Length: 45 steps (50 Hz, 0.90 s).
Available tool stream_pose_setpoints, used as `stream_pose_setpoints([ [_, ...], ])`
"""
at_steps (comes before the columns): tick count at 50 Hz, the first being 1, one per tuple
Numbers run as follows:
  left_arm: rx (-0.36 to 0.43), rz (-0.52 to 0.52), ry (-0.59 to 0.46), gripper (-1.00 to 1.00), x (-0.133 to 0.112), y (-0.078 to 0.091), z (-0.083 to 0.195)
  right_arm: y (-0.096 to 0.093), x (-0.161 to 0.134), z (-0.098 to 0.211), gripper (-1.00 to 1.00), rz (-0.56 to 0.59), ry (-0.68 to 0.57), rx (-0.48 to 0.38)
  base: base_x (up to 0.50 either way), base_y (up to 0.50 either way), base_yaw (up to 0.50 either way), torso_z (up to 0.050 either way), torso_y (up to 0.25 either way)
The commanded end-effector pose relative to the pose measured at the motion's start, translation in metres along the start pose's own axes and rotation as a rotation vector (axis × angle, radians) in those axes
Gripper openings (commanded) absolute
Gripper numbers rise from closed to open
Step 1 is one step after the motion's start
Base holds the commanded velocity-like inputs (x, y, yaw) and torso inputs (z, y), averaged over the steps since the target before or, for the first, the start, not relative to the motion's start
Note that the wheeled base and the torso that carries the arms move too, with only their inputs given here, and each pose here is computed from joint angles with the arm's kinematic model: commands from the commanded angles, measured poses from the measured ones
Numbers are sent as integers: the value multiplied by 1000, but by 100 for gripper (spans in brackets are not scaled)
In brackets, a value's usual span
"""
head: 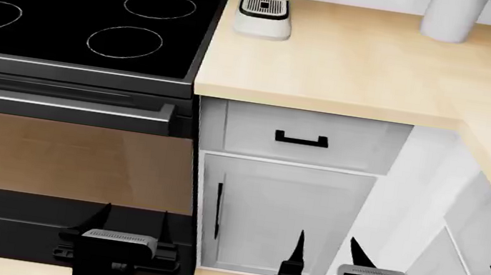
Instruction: Pick the mug from the cabinet, place it under the coffee machine dispenser, and press the start button.
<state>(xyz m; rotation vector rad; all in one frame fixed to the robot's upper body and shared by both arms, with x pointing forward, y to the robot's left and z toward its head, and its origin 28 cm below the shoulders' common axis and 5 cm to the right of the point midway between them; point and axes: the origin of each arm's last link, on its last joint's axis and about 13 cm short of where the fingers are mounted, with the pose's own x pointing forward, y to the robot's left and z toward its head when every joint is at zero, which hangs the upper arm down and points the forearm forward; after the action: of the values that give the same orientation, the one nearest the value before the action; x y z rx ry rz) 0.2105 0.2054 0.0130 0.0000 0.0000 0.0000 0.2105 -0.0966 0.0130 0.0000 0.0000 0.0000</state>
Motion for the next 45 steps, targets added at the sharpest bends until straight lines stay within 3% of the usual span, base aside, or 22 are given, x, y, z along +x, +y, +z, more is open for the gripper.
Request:
stream_pose_setpoints([
  [1,-33,-9,-1,100,0,2,2,0,-1,0,100,5,4,10,0,0,0,0,0],
  [2,-66,-27,-14,100,0,3,4,0,-2,0,100,7,5,19,0,0,0,0,0],
  [7,-87,-53,-43,100,-3,5,12,0,-3,2,100,-4,4,33,0,0,0,50,46],
  [15,-131,-11,-67,100,0,7,23,0,-2,7,100,-16,-10,47,0,0,0,50,46],
  [26,-96,-18,-81,100,-2,7,23,0,-4,7,100,10,-4,77,0,0,0,50,46],
  [41,-108,-35,-83,100,-5,7,26,0,-5,6,100,13,-2,97,0,0,0,50,46],
  [45,-144,1,-42,100,-2,7,24,1,-5,6,100,12,3,51,110,272,0,25,15],
])
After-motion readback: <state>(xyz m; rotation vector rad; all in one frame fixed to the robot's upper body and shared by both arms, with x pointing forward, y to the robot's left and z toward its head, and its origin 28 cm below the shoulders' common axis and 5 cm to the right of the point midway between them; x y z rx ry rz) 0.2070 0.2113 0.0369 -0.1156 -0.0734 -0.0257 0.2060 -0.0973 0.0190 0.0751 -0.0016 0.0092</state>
